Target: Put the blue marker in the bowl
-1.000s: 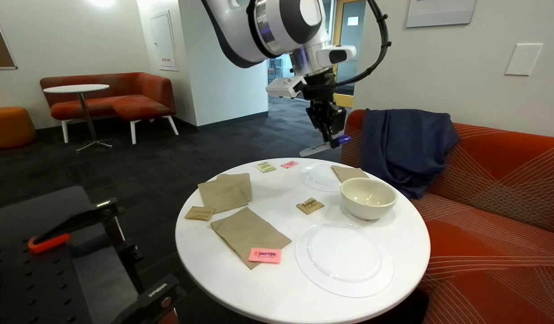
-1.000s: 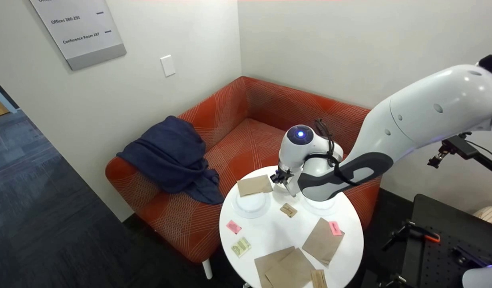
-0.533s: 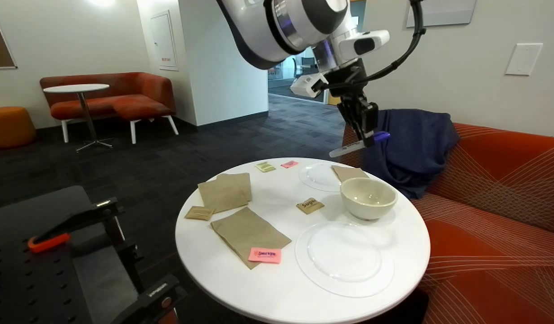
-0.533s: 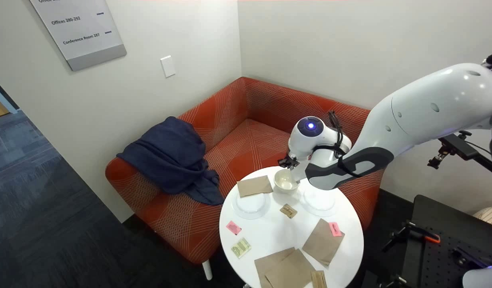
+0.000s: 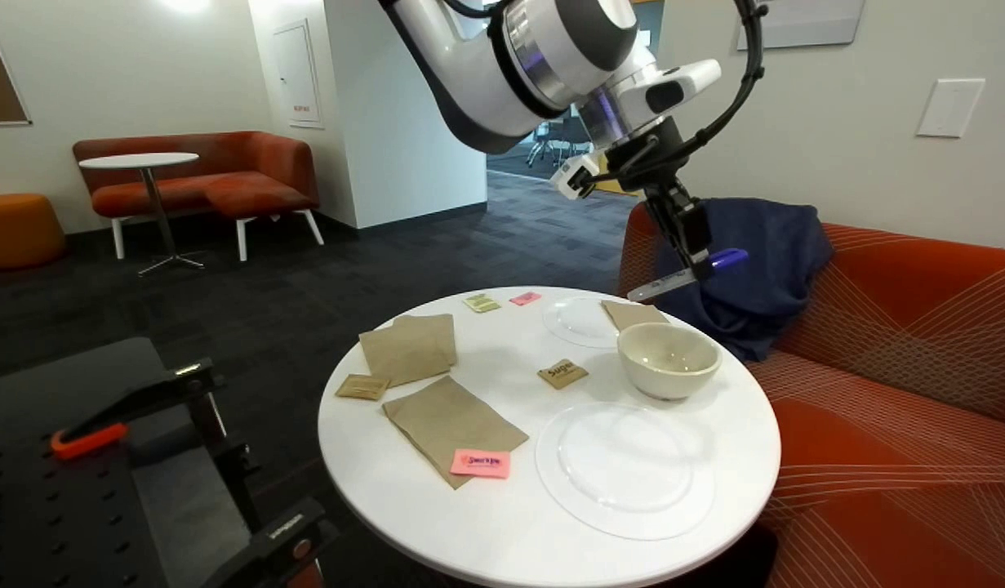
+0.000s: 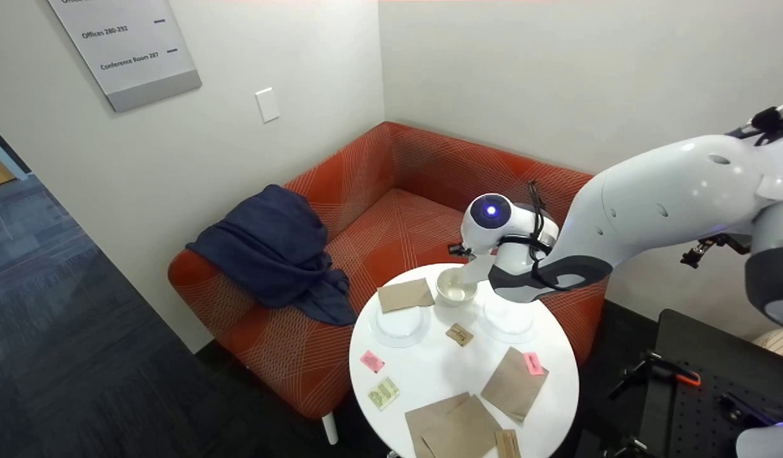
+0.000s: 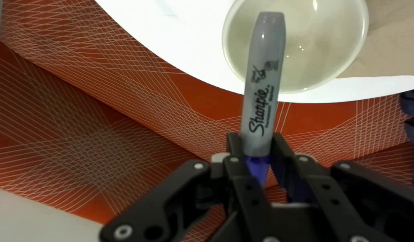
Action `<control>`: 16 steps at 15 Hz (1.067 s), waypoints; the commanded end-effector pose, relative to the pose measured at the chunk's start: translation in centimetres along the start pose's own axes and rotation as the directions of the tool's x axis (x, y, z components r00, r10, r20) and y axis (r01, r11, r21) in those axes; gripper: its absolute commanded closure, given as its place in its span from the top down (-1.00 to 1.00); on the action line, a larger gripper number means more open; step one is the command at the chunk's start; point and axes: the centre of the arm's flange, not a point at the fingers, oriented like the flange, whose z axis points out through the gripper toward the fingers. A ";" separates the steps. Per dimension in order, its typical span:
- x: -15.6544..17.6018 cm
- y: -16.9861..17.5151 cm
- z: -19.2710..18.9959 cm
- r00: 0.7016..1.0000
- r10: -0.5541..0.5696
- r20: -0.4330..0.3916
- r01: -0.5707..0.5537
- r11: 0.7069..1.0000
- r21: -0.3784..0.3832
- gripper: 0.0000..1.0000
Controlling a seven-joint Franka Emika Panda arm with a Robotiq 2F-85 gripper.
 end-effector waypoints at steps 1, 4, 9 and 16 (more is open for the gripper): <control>-0.7 -0.8 1.9 0.996 0.047 -0.069 -0.049 0.999 -0.020 -0.87; -1.2 -0.9 3.1 0.992 0.076 -0.103 -0.078 0.997 -0.021 -0.87; -1.2 -1.4 4.2 0.983 0.099 -0.153 -0.100 0.995 0.004 -0.87; -2.0 -2.9 6.1 0.976 0.112 -0.185 -0.108 0.994 0.028 -0.87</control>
